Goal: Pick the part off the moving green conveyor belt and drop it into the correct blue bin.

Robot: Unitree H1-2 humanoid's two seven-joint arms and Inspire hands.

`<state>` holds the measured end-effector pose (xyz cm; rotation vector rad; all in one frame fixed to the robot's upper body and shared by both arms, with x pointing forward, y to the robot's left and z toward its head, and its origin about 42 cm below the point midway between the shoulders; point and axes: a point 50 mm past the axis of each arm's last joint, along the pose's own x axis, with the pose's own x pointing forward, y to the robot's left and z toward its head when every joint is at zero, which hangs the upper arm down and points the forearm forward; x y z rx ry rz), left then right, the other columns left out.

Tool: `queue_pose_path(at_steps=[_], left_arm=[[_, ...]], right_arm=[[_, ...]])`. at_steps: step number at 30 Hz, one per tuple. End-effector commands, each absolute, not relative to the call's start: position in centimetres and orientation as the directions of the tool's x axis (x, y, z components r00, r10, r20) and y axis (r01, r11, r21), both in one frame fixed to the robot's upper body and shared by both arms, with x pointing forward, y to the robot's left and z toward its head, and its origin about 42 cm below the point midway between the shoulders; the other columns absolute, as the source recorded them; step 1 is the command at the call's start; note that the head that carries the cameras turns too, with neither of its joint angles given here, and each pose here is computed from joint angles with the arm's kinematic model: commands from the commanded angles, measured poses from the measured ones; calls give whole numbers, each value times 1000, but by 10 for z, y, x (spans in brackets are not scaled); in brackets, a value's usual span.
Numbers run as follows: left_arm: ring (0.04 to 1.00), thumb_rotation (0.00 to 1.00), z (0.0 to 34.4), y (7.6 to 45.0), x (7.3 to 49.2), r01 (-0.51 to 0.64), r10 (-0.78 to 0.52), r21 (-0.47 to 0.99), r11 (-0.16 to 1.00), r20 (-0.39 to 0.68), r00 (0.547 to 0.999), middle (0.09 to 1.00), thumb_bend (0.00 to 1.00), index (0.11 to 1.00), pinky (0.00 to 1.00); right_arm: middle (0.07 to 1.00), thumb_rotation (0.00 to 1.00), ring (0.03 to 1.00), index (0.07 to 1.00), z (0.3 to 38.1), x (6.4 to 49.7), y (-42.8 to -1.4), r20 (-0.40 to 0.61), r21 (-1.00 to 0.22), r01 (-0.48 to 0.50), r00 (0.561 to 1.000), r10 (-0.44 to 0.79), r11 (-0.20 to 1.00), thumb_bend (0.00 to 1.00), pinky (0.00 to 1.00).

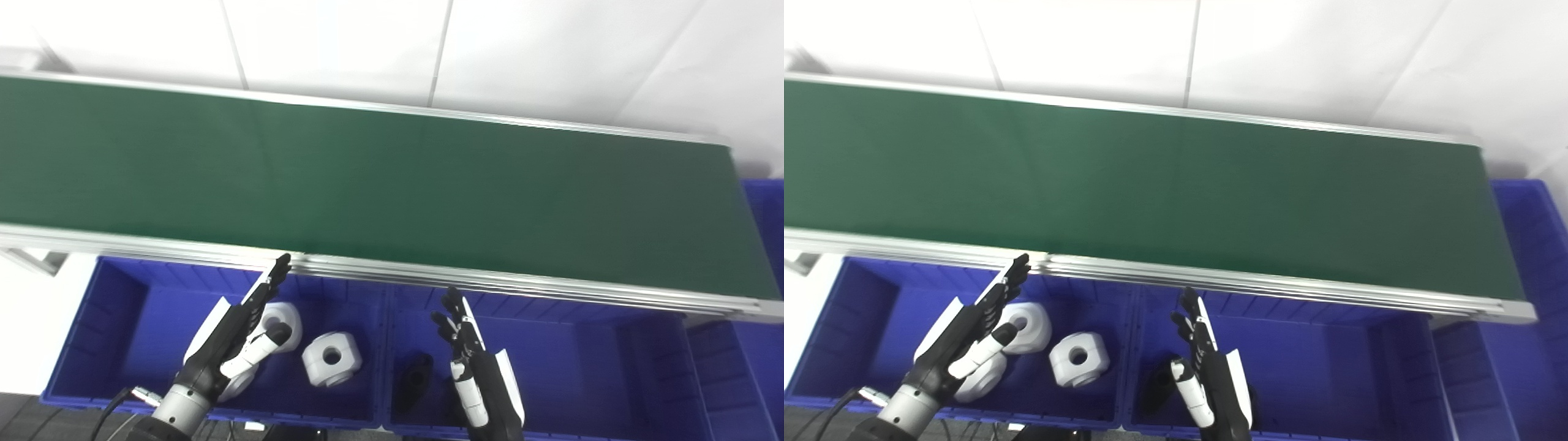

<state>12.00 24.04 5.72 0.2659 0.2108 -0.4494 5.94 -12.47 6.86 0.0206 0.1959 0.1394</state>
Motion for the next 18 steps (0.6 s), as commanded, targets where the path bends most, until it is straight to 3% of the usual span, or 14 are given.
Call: queue_pose_path(at_steps=[1,6,15,18], left_arm=[[1000,866,61,244,117,470,-423,235,851,-224,878,1000,698,1000,1000],[1000,878,64,243,111,479,-439,237,845,-205,875,1000,742,1000,1000],[1000,901,98,232,89,400,-410,172,900,29,912,1000,815,1000,1000],[1000,916,109,222,90,387,-404,151,910,105,909,1000,840,1000,1000]], right_arm=[[986,967,926,1000,90,72,-64,-102,200,-123,984,145,972,838,968],[987,981,925,1000,89,70,-68,-106,185,-116,985,137,976,850,948],[979,993,917,1000,84,65,-79,-104,159,-109,987,126,981,827,945],[976,996,922,997,84,64,-86,-44,121,-97,994,103,988,836,930]])
